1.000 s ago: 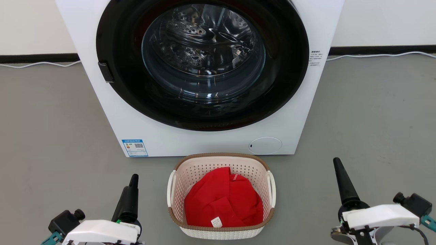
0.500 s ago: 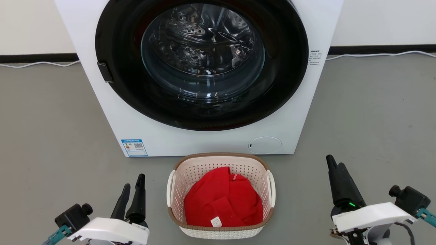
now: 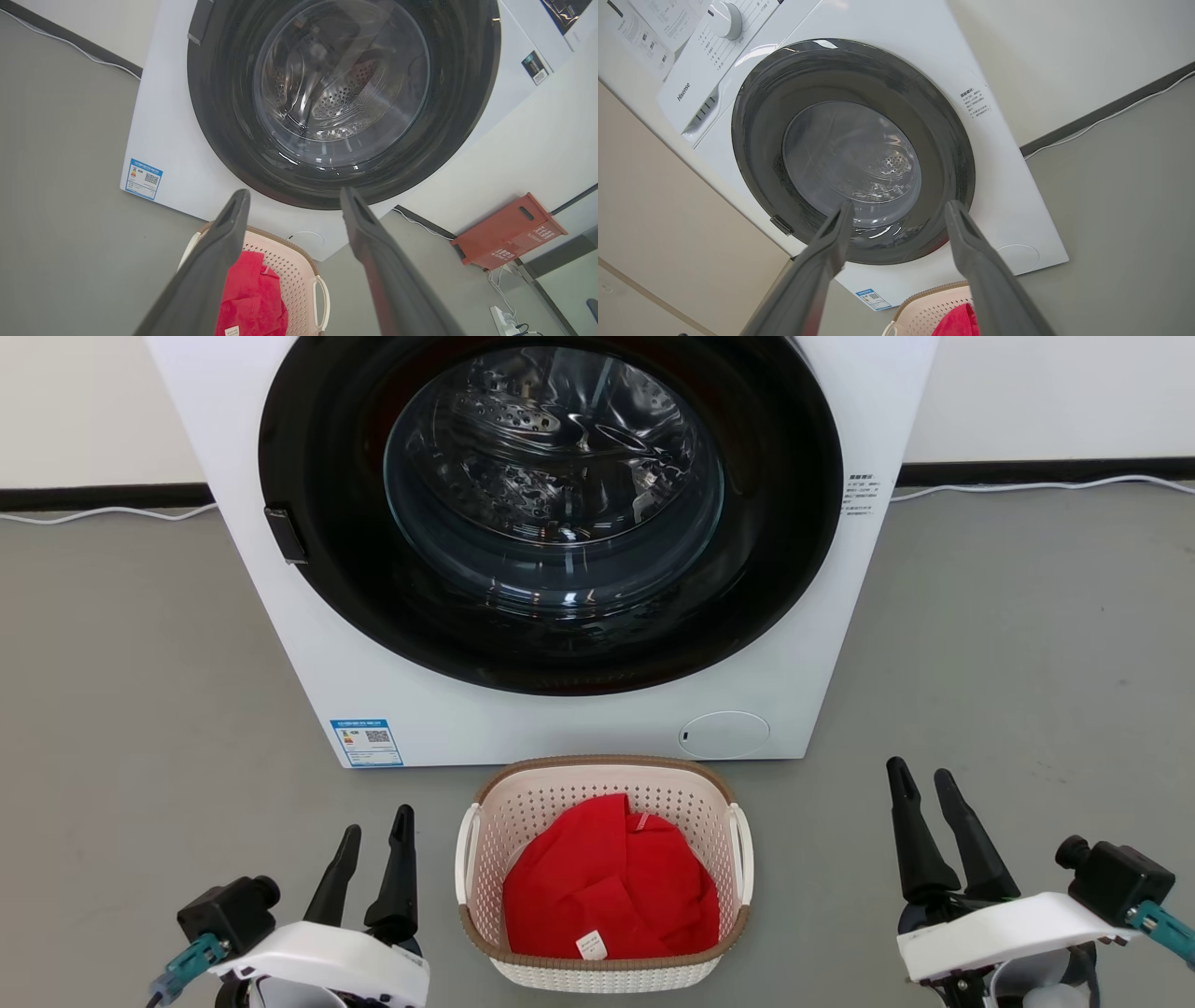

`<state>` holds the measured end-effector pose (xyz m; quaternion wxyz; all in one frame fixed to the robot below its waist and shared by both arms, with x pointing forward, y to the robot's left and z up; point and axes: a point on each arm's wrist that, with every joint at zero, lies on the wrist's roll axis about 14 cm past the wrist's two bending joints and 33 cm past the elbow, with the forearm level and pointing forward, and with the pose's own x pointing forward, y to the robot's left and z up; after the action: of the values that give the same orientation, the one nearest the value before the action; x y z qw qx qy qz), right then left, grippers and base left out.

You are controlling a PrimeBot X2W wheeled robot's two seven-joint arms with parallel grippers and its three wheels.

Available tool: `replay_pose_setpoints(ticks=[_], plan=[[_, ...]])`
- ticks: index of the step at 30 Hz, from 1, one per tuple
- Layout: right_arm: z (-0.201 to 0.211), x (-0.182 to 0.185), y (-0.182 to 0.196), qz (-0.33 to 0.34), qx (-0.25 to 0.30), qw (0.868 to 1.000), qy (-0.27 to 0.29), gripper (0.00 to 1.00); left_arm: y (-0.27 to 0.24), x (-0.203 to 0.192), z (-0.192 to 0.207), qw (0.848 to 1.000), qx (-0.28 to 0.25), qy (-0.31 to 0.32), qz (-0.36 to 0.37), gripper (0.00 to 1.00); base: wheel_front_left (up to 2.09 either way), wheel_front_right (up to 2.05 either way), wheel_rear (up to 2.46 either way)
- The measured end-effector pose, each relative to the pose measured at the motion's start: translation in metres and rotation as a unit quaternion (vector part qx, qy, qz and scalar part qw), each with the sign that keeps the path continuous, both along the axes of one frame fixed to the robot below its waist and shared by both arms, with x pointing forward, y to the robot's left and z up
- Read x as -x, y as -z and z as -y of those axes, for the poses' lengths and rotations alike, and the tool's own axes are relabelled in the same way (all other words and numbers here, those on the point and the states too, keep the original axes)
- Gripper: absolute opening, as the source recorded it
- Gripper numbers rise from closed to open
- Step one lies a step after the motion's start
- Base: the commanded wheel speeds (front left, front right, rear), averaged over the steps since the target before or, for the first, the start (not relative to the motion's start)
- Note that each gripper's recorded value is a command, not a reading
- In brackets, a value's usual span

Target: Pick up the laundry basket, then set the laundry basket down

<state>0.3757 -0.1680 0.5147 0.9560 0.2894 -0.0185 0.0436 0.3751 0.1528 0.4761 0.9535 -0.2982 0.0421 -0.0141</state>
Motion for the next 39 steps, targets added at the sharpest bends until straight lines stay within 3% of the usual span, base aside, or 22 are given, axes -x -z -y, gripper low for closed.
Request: replay_pose_setpoints(ticks=[18, 34, 39], plan=[[-0.001, 0.0, -0.008, 0.033, 0.119, 0.992, 0.002, 1.0, -0.011, -0.006, 0.009, 0.994, -0.102, 0.016, 0.035, 1.0, 0.0, 0.0, 0.0], [-0.003, -0.001, -0.013, 0.06, 0.213, 0.975, 0.003, 1.0, -0.021, -0.008, 0.02, 0.979, -0.189, 0.035, 0.071, 1.0, 0.0, 0.0, 0.0], [0.0, -0.001, -0.011, 0.055, 0.217, 0.975, 0.007, 1.0, -0.024, -0.009, 0.021, 0.977, -0.197, 0.037, 0.076, 1.0, 0.0, 0.0, 0.0]])
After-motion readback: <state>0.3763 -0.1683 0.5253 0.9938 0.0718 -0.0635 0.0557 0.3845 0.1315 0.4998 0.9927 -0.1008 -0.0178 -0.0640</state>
